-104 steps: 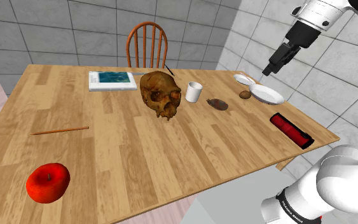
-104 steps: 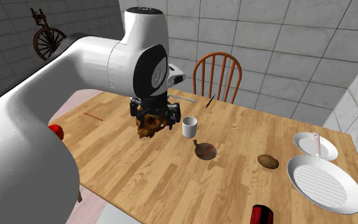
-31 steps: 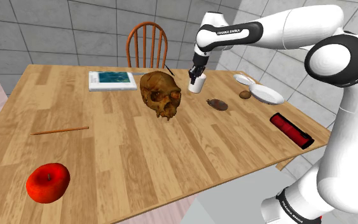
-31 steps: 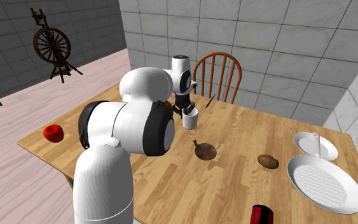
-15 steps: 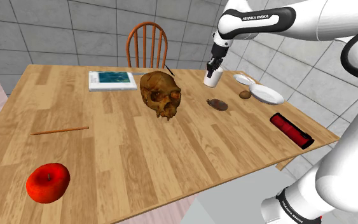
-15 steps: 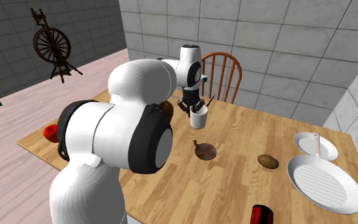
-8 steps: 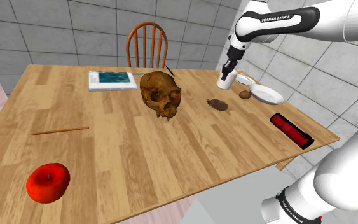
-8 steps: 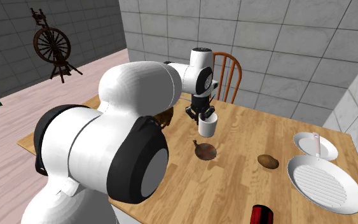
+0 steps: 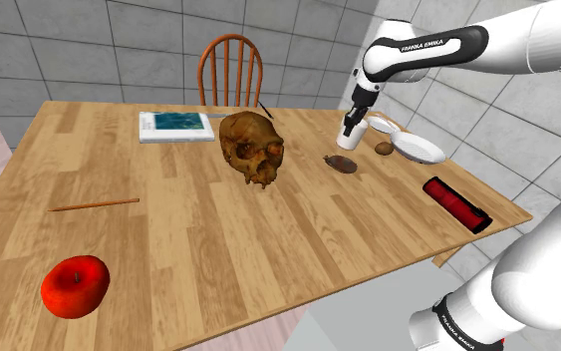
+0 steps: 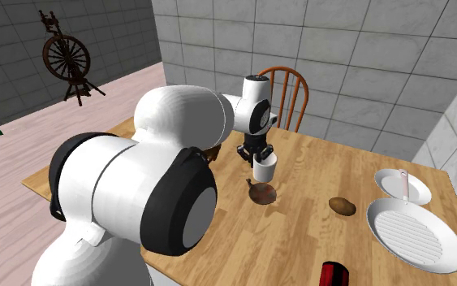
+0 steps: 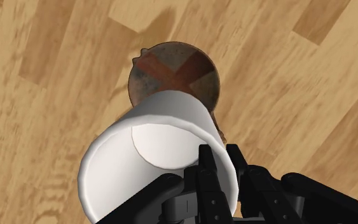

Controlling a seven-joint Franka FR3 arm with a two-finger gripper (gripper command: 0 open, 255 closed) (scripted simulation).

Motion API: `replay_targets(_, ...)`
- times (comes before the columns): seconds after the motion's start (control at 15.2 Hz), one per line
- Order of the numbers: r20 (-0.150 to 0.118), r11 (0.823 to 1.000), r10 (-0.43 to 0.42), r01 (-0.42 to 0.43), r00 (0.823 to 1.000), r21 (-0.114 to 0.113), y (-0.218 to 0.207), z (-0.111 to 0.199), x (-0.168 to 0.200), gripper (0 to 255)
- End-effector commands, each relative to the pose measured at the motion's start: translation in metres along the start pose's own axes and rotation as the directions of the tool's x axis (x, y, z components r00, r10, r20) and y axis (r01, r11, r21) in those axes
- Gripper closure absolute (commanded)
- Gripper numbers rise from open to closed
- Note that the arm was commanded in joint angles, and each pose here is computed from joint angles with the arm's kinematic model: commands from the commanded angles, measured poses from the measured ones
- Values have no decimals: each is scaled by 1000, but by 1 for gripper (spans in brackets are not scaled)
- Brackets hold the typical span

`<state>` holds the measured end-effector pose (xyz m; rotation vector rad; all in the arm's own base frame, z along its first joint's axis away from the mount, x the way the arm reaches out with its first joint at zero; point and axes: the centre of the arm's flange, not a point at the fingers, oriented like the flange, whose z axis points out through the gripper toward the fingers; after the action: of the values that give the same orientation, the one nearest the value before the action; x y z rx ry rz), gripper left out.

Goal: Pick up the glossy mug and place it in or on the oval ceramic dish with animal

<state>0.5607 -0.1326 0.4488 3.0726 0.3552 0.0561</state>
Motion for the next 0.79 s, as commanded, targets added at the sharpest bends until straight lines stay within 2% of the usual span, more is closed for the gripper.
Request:
replay_targets(0.0,-1,1000,0,0,1000,-1,0,10,0,255)
replay_targets(0.46,-1,1000,0,0,1000,-1,-2,50,-2,255)
replay_targets(0.73,-1,1000,0,0,1000,-1,-2,50,-2,255)
